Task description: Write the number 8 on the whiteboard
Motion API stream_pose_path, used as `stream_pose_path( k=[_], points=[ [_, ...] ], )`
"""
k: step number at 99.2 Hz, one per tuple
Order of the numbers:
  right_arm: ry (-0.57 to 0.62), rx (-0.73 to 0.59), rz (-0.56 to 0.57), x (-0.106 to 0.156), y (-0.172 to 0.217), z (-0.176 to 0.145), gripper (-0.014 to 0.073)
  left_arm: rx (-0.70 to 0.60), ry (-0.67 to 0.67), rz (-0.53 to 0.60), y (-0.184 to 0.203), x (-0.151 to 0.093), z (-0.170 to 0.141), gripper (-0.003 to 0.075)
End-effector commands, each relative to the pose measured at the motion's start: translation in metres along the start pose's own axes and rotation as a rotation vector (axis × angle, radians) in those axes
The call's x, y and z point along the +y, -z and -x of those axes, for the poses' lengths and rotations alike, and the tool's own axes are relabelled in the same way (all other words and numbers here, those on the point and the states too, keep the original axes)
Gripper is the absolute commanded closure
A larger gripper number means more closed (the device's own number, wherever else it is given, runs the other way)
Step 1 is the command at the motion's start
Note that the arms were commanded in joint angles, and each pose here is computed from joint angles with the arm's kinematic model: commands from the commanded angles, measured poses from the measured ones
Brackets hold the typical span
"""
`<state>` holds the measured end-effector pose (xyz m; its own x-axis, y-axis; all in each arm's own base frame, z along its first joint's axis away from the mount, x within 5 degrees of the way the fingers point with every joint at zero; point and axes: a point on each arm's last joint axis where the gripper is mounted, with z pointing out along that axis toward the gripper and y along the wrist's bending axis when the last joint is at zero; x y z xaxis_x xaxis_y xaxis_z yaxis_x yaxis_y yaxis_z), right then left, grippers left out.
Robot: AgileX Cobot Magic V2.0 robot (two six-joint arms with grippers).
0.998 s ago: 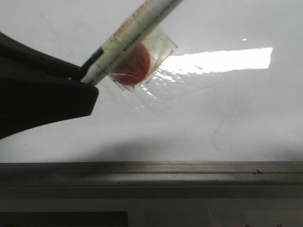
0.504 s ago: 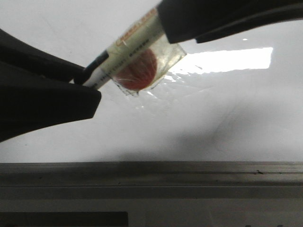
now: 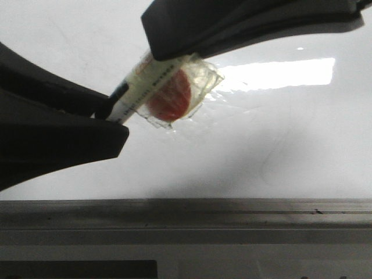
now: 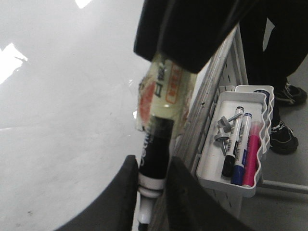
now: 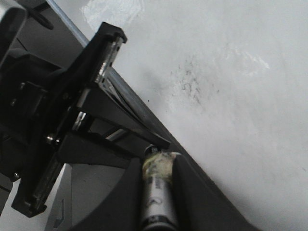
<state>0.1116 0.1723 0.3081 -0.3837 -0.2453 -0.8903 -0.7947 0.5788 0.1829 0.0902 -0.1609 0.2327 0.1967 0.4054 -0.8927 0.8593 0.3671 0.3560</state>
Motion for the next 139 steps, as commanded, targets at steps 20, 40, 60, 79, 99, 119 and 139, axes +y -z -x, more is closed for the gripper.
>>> stream_pose_path(
  k=[20,40,60,79,99,119,139],
  points=[
    [0.032,-0.095,-0.013,-0.001,0.005,0.016,0.0659,-0.13,0.098,0.085,0.002,0.012,0.02,0.0356],
    [0.028,-0.109,-0.011,0.0,0.006,0.02,0.0658,-0.13,0.219,0.097,0.025,0.016,0.025,0.0356],
    [-0.01,-0.172,-0.03,-0.003,0.015,0.045,0.0657,-0.213,0.25,0.115,0.065,0.021,0.034,0.0357],
    [-0.078,-0.223,-0.126,-0.022,0.032,0.078,0.0657,-0.29,0.262,0.237,0.088,0.033,0.036,0.0357],
    [-0.103,-0.227,-0.234,-0.046,0.033,0.101,0.0657,-0.249,0.273,0.308,0.089,0.041,0.031,0.0356],
    [-0.114,-0.157,-0.268,-0.062,0.003,0.102,0.0657,-0.249,0.273,0.31,0.089,0.041,0.031,0.0357],
    [-0.115,0.023,-0.283,-0.07,-0.02,0.084,0.0657,-0.249,0.273,0.31,0.089,0.041,0.031,0.0357]
  ],
)
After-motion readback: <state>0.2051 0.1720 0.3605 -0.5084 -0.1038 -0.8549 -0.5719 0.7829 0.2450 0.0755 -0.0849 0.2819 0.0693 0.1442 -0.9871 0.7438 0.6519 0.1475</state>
